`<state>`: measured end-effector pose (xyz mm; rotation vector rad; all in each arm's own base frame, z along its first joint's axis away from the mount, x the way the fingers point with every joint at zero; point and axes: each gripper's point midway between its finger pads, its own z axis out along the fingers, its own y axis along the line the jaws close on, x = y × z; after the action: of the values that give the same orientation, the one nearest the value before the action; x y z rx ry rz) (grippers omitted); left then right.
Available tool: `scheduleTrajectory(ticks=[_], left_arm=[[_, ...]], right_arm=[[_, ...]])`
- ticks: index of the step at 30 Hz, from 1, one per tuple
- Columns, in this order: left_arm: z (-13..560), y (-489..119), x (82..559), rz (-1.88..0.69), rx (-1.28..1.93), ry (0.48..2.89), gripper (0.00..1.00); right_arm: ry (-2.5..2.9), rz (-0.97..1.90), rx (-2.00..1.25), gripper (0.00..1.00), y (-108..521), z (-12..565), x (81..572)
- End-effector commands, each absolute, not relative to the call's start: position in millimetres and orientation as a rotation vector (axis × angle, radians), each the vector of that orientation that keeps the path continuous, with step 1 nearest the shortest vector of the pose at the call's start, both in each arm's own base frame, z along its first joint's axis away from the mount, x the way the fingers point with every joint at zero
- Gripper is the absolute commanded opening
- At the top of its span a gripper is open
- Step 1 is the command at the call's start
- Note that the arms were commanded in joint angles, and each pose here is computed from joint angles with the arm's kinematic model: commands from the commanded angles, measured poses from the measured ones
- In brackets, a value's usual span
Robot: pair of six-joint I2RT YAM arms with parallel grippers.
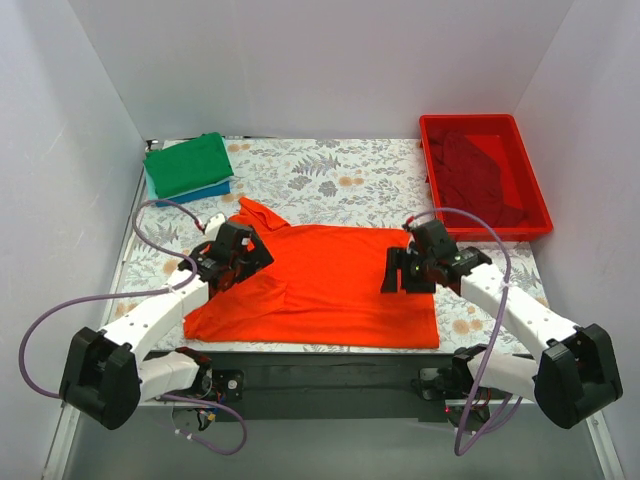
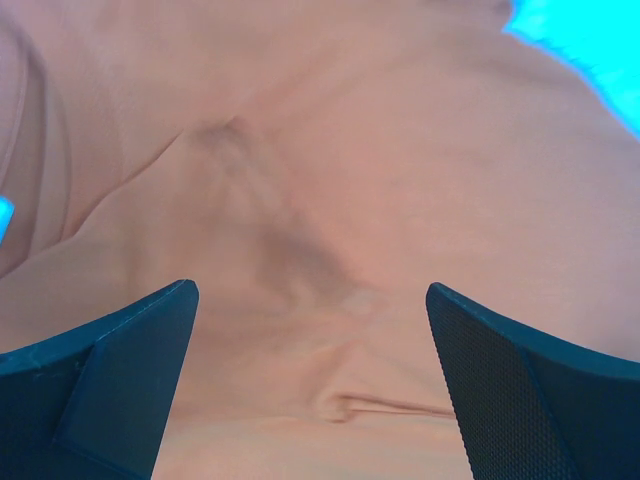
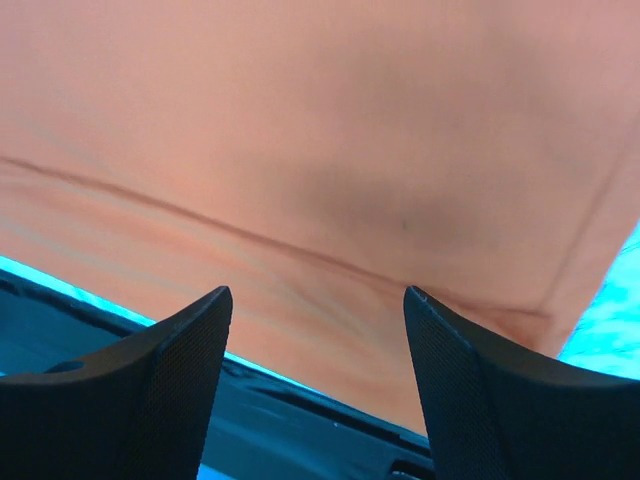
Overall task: Fold and stack the t-shirts
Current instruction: Fold the tshirt
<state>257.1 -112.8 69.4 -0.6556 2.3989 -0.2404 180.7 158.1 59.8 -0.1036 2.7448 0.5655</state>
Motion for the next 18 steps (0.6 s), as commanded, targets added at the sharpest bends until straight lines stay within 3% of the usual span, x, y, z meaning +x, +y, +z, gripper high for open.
scheduleTrajectory(ticks=[1, 5, 9, 18], left_arm=[[123, -113, 280, -0.25, -0.611, 2.297, 0.98], [160, -122, 305, -0.3, -0.552, 2.246, 0.98], [162, -122, 320, -0.3, -0.519, 2.261, 0.98], [151, -108, 322, -0.28, -0.524, 2.273, 0.98]], right_arm=[[2.601, 0.415, -0.143, 0.76, 147, 117, 223], [2.494, 0.279, -0.086, 0.76, 126, 154, 276], [2.453, 0.089, -0.077, 0.74, 106, 154, 314], [2.5, -0.134, -0.037, 0.68, 85, 98, 369]])
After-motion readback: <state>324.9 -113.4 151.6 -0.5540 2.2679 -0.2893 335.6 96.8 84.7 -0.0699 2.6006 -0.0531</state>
